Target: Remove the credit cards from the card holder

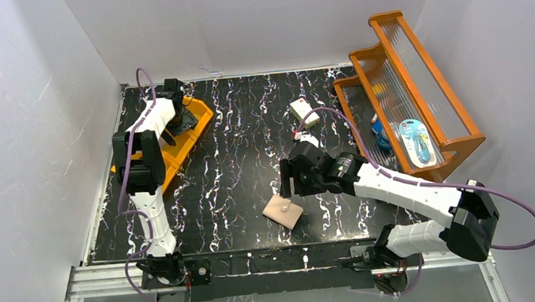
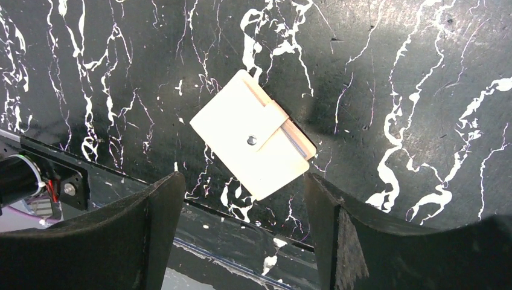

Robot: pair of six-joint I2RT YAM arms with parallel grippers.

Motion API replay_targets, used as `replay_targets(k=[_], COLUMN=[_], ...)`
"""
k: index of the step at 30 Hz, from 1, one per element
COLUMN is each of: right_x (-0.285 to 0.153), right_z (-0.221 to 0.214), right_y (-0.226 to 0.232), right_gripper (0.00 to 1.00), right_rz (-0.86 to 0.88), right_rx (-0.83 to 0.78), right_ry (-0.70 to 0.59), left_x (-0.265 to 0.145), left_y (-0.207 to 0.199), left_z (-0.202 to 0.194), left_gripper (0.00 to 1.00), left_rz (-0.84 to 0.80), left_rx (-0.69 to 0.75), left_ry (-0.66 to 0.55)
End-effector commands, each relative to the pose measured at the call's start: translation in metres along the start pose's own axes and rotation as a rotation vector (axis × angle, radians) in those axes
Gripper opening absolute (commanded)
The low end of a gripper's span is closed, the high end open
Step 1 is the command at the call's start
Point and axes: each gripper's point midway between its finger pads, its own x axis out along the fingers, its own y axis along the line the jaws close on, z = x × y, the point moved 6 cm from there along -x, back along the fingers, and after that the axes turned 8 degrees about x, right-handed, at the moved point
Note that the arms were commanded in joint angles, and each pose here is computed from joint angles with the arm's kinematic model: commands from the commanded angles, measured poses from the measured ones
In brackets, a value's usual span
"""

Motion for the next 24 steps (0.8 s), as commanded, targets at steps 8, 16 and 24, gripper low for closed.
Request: replay_targets(k=[8,16,24], right_x=[0.006,0.008,0.004], right_z=[0.003,-0.001,-0.004], right_y=[0.002,-0.003,-0.014], right_gripper=[0.81,0.81,0.81], right_rz=[-0.003,-0.015,-0.039], right_rx=[0.028,0.059,0.124], right_ry=[-0.015,-0.018,-0.052], left_x=[-0.027,-0.057,-0.082], left_y=[-0.002,-0.025,-0.045], left_z=[-0.036,-0.072,-0.105], left_gripper=[0.69,0.68,0.61], left_rz=[-0.125,-0.172,-0.267], left_rx=[0.112,0.262,0.374], left_ry=[0.042,0.003,-0.014])
